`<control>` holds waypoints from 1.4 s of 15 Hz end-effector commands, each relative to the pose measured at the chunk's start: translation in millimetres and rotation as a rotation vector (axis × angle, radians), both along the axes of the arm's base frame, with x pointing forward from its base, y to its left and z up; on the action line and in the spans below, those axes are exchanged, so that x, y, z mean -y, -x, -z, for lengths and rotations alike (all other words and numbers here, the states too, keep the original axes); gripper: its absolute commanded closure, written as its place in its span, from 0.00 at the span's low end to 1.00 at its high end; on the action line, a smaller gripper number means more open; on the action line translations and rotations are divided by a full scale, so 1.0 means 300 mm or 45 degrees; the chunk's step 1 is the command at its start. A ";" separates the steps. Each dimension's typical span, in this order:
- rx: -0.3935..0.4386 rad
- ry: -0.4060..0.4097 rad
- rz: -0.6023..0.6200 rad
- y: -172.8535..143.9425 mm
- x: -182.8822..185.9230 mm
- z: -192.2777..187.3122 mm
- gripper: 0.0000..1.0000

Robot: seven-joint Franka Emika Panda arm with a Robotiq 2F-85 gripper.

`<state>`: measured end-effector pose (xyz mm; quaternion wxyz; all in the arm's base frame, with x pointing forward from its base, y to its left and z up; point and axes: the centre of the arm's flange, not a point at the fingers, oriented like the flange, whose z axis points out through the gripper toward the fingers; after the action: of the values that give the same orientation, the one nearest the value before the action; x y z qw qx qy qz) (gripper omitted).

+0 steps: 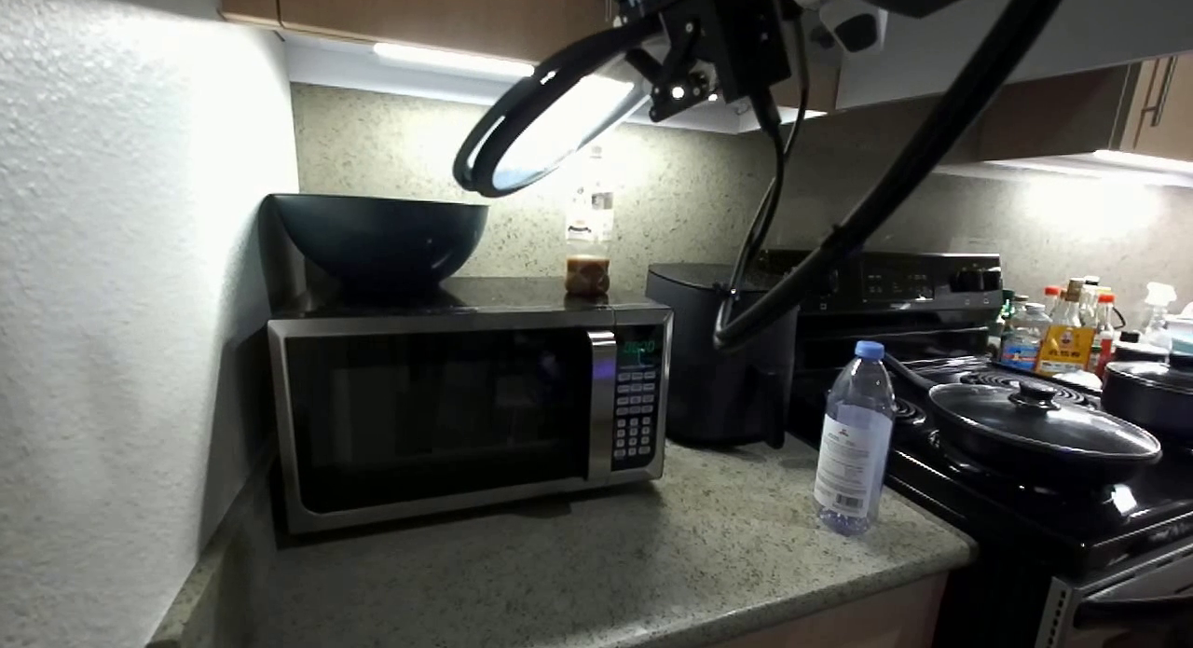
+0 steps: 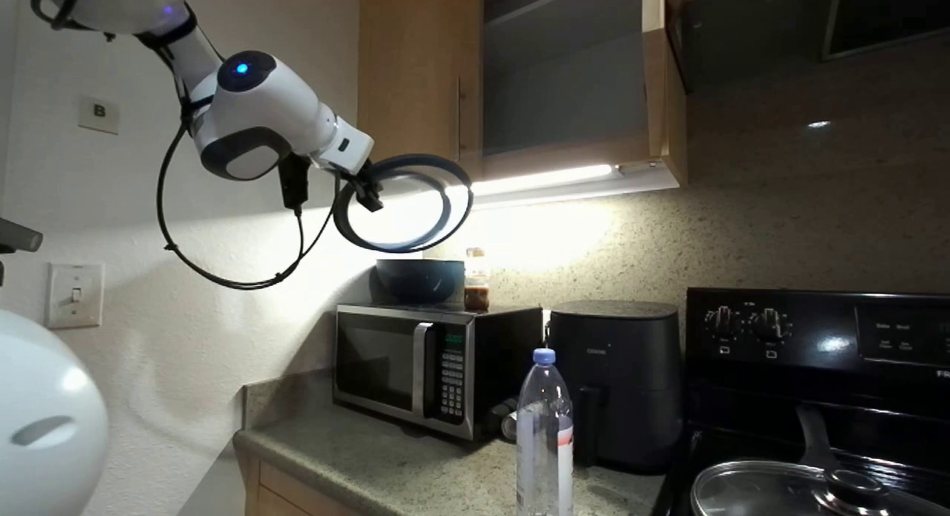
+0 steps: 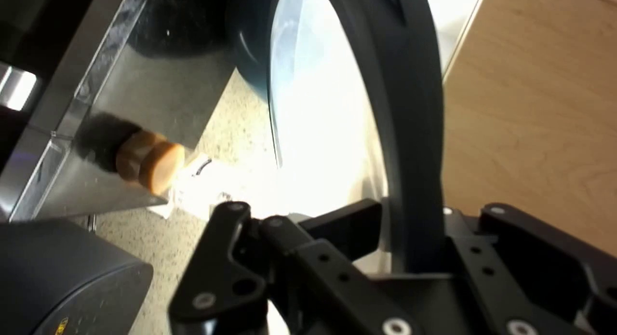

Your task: Pick up the lids from the top of the microwave and put them inside the open upper cabinet

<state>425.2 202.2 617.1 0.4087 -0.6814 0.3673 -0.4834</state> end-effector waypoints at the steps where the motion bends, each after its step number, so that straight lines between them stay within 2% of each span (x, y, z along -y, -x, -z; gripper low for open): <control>1: 0.110 0.018 0.221 0.130 -0.031 0.022 0.98; 5: 0.191 0.034 0.425 0.167 -0.015 0.051 0.98; 6: 0.193 -0.006 0.416 0.143 -0.019 0.075 0.98; 7: 0.126 0.038 0.350 0.136 0.040 0.060 0.97; 12: 0.157 0.040 0.390 0.141 0.001 0.089 0.99; 13: 0.158 0.010 0.368 0.145 0.012 0.081 0.99; 17: 0.257 -0.052 0.520 0.260 0.156 0.006 0.99; 21: 0.359 -0.104 0.762 0.405 0.348 -0.059 0.99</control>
<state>349.0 129.4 621.9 0.3418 -0.5092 0.4867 -0.6221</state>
